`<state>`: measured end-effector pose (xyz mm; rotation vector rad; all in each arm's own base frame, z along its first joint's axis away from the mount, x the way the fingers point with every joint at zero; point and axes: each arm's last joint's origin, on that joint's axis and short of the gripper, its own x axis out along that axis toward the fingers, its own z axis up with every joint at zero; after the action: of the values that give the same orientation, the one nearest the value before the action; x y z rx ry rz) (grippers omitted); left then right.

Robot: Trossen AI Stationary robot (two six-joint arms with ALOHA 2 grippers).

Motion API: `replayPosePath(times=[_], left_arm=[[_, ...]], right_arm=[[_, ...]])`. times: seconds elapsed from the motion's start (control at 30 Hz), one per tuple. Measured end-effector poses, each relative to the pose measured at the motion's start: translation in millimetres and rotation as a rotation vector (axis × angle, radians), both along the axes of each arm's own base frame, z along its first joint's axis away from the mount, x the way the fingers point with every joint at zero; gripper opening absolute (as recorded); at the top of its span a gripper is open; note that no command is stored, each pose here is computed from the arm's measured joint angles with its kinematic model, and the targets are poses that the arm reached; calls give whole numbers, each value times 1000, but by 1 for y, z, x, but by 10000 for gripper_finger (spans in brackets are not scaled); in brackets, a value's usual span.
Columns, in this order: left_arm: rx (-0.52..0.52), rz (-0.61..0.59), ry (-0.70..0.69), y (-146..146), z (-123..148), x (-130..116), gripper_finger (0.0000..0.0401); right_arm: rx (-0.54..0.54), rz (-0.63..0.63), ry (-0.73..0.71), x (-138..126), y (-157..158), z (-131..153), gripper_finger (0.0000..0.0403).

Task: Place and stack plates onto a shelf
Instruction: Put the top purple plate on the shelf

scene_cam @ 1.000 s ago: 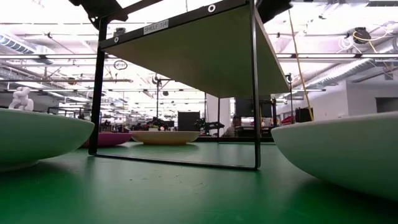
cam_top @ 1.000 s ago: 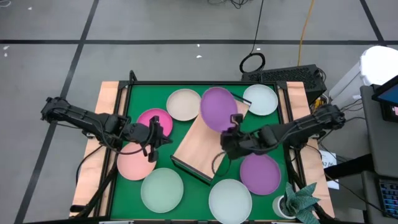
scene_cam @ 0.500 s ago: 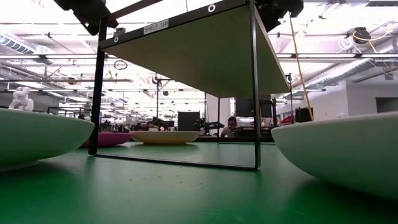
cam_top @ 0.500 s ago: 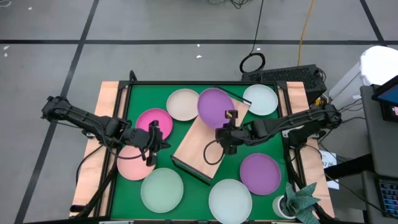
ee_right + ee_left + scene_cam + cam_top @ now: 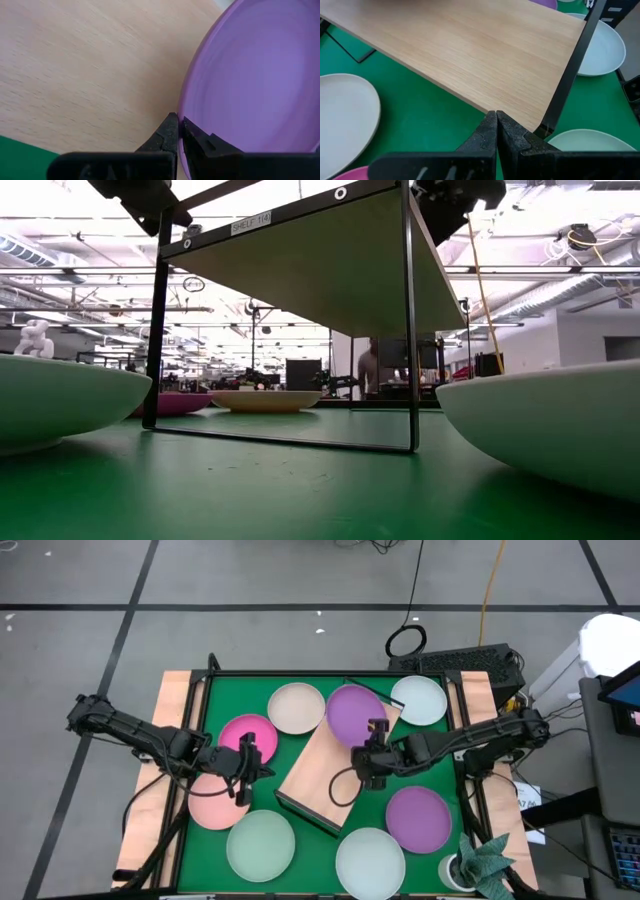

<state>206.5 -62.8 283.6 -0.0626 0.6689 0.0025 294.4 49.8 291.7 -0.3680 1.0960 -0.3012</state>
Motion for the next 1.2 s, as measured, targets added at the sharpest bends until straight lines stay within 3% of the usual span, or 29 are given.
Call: replayPosePath(times=[0.43, 1.2], left_arm=[[9, -6, 0, 0, 0, 0, 1], [63, -24, -1, 5, 0, 1, 1]], right_arm=[[-11, -2, 50, -4, -1, -16, 0], [-6, -20, 20, -3, -1, -16, 29]])
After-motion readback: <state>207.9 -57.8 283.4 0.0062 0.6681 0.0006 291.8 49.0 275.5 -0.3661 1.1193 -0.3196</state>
